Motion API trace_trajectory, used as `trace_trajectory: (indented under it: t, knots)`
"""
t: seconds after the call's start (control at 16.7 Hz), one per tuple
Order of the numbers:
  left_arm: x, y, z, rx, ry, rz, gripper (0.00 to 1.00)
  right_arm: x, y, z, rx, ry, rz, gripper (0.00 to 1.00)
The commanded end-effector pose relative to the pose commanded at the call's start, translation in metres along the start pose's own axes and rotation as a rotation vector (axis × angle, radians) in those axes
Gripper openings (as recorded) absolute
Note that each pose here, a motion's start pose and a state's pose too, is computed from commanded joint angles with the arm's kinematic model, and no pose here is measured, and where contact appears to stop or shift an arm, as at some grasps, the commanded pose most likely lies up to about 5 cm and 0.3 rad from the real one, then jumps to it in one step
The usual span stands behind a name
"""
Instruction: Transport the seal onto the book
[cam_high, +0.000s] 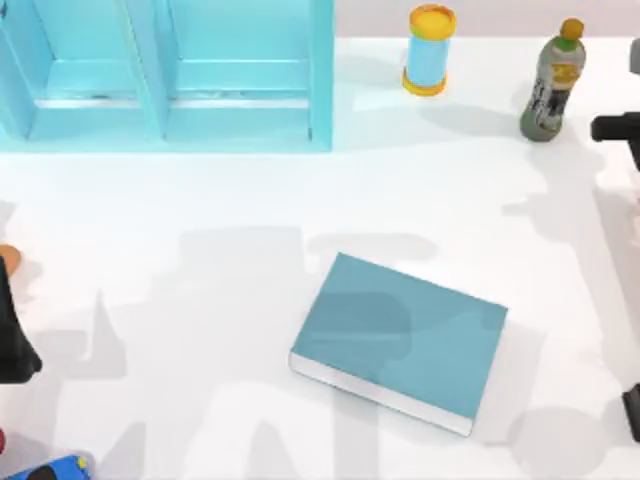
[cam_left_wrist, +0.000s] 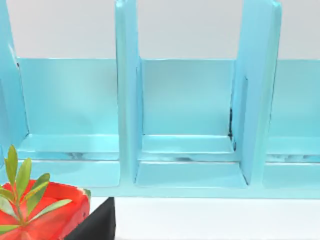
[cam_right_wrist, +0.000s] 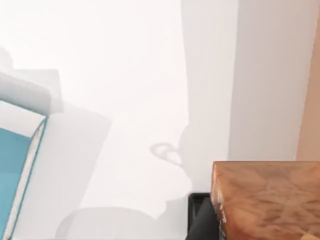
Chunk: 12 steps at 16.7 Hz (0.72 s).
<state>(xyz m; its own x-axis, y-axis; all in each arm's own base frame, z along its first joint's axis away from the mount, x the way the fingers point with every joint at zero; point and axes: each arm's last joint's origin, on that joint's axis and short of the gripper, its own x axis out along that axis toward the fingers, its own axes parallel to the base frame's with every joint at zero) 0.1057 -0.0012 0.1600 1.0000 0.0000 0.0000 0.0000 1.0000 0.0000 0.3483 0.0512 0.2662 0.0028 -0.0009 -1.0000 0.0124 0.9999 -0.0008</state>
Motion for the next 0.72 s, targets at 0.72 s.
trace_trajectory:
  t: [0.72]
  knots:
    - [0.000, 0.000, 0.000, 0.000, 0.000, 0.000, 1.00, 0.069, 0.202, -0.050, 0.003, 0.001, 0.001, 0.00]
